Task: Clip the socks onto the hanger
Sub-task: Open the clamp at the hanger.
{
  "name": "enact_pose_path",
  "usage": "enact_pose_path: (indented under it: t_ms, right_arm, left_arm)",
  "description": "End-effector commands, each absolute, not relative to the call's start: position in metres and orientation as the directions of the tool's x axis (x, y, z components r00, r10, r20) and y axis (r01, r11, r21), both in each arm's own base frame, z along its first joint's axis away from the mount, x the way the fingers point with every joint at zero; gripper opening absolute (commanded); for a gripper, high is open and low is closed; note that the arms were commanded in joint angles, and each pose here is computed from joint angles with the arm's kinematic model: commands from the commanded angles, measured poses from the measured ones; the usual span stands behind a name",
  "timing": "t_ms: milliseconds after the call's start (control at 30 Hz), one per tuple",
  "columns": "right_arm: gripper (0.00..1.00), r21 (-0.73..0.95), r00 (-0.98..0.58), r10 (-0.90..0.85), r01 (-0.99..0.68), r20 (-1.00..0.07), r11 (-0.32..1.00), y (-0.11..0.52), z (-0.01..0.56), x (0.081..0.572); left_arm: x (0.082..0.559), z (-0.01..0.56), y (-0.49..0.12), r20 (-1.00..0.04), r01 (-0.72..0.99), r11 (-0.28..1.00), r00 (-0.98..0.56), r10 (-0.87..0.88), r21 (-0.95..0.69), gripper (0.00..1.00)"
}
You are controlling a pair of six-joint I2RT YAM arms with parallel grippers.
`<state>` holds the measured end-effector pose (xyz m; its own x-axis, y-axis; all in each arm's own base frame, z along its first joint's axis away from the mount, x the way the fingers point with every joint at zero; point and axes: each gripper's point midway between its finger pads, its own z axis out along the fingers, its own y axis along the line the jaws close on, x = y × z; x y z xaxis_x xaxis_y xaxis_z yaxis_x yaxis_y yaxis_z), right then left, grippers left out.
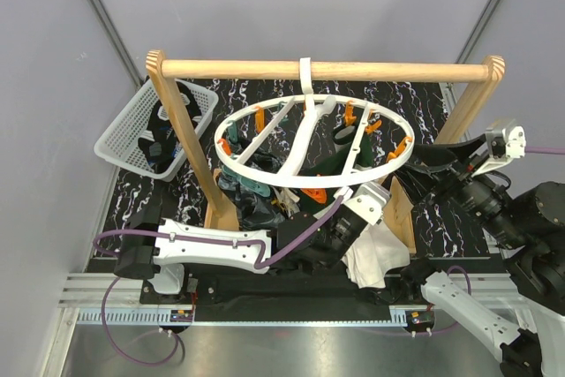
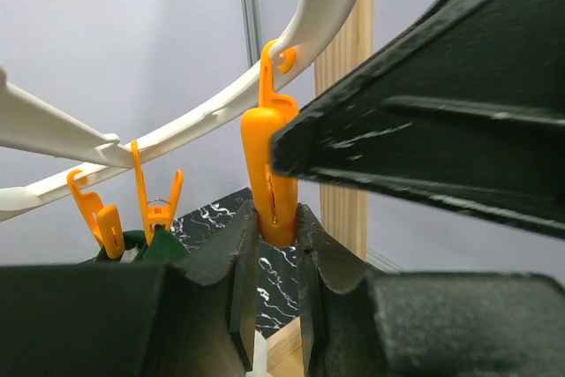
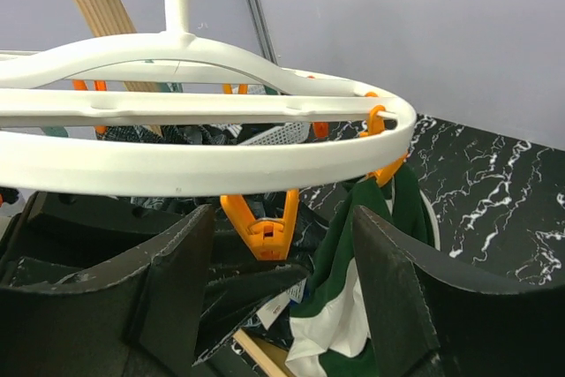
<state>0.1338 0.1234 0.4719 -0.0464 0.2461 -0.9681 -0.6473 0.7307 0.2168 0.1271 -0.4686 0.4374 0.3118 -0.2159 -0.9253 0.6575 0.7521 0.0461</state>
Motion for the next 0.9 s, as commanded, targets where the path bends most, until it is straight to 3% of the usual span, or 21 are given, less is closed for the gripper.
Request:
enact_pose_path:
  t_ms: [0,400,700,867]
  right_arm:
    - [0.7,0.218,-0.016,0.286,-0.686,-0.958,0.694,0.136,0.486,0.14]
    - [0.6,0.287,-0.042,0.352,-0.675,-0.935,0.68,0.142,0.488,0.149]
    - [0.62,0.294,-0.061,0.349,-0.681,-0.935,0.67,0.144,0.483,0.148]
    - [0.57,0.301,-0.072,0.347,-0.677,-0.935,0.671,0.146,0.48,0.152]
  left_arm:
    - [0.119,0.439,-0.477,-0.922,0.678,0.731,0.327,-0.208,0.075,0.0]
    - [0.12,0.439,-0.477,-0.922,0.671,0.738,0.329,-0.206,0.075,0.0]
    - [0.121,0.438,-0.477,-0.923,0.665,0.742,0.333,-0.192,0.085,0.0]
    - [0.121,0.439,-0.478,-0.923,0.665,0.742,0.333,-0.194,0.084,0.0]
